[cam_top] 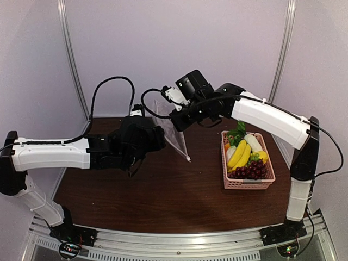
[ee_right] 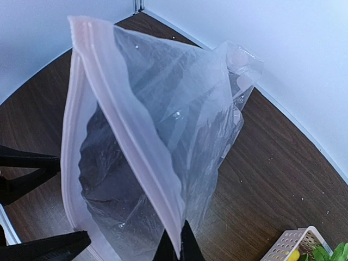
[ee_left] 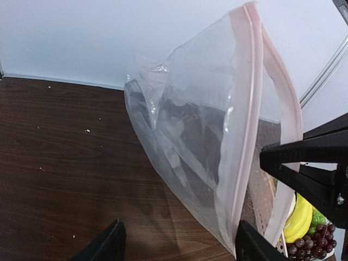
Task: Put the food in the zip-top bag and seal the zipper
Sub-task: Open the zipper food storage bag.
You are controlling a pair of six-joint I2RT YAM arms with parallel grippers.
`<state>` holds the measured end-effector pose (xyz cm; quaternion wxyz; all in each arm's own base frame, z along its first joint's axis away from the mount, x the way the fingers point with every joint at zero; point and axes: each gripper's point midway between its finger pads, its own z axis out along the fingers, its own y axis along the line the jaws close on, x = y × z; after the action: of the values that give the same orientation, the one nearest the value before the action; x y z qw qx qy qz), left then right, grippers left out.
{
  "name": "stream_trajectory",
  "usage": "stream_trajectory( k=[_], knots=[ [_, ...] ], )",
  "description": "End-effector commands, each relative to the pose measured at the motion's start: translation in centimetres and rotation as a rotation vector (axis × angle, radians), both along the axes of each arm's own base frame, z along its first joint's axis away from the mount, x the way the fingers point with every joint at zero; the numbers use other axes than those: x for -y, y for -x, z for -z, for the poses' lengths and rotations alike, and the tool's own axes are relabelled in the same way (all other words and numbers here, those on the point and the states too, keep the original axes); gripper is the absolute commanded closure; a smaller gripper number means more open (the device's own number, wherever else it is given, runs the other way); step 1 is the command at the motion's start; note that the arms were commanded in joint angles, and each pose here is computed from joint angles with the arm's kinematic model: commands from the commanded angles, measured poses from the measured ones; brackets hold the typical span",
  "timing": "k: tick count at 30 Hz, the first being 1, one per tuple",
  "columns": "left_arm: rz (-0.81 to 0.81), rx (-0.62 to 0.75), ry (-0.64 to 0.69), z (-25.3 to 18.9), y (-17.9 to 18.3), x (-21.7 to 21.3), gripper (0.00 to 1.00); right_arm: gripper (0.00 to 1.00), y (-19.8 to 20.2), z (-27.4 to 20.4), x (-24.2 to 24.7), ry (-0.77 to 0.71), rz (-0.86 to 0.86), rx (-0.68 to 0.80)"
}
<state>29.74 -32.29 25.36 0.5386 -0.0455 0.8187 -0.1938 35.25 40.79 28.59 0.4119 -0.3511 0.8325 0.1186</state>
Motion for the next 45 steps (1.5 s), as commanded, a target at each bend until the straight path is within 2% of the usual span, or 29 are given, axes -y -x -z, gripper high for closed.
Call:
stream_trajectory(
  k=[1, 6, 9, 15, 20, 24, 26, 27, 33, 34, 40, 45],
  knots=[
    [0.033, 0.013, 0.005, -0.7, -0.4, 0.8, 0.3, 1.0, 0.1, 0.0, -0.5, -0.007, 0.019, -0.003],
    [0.207, 0.103, 0.143, -3.1, 0.8, 3.3, 0.23, 1.0, -0.3, -0.2, 0.0, 0.005, 0.048, 0.015],
    [0.171, 0.12, 0.211, -3.0, 0.9, 2.2, 0.2, 1.0, -0.1, -0.1, -0.1, -0.003, 0.042, 0.005],
    [0.16, 0.087, 0.151, -2.1, 0.1, 3.3, 0.19, 1.0, 0.1, 0.2, -0.1, -0.014, 0.047, -0.011],
    [0.048, 0.044, 0.074, -0.7, -1.4, 3.0, 0.19, 1.0, 0.4, -0.2, -0.3, -0.042, 0.046, -0.027],
    [-0.045, -0.02, 0.028, 1.1, -2.5, 1.9, 0.24, 1.0, 0.6, -0.6, -0.1, -0.054, 0.045, -0.033],
    [-0.087, -0.036, 0.022, 1.7, -2.8, 1.1, 0.32, 1.0, 0.8, -0.8, 0.0, -0.057, 0.044, -0.031],
    [-0.104, -0.036, 0.025, 1.8, -2.9, 0.7, 0.4, 1.0, 0.8, -0.7, 0.0, -0.057, 0.043, -0.032],
    [-0.17, 0.015, 0.0, 1.2, -3.0, -1.6, 0.97, 1.0, 0.4, -0.1, 1.2, -0.011, 0.076, -0.005],
    [-0.188, 0.024, -0.009, 0.9, -2.9, -2.3, 1.0, 1.0, 0.0, 0.3, 1.8, 0.006, 0.095, 0.003],
    [-0.326, 0.108, -0.025, -1.6, -1.5, -7.8, 1.0, 1.0, -2.4, 1.7, 5.3, 0.041, 0.212, 0.011],
    [-0.271, 0.104, -0.037, -1.7, -1.5, -6.8, 1.0, 1.0, -1.3, 1.1, 3.8, -0.004, 0.125, -0.02]
  ],
)
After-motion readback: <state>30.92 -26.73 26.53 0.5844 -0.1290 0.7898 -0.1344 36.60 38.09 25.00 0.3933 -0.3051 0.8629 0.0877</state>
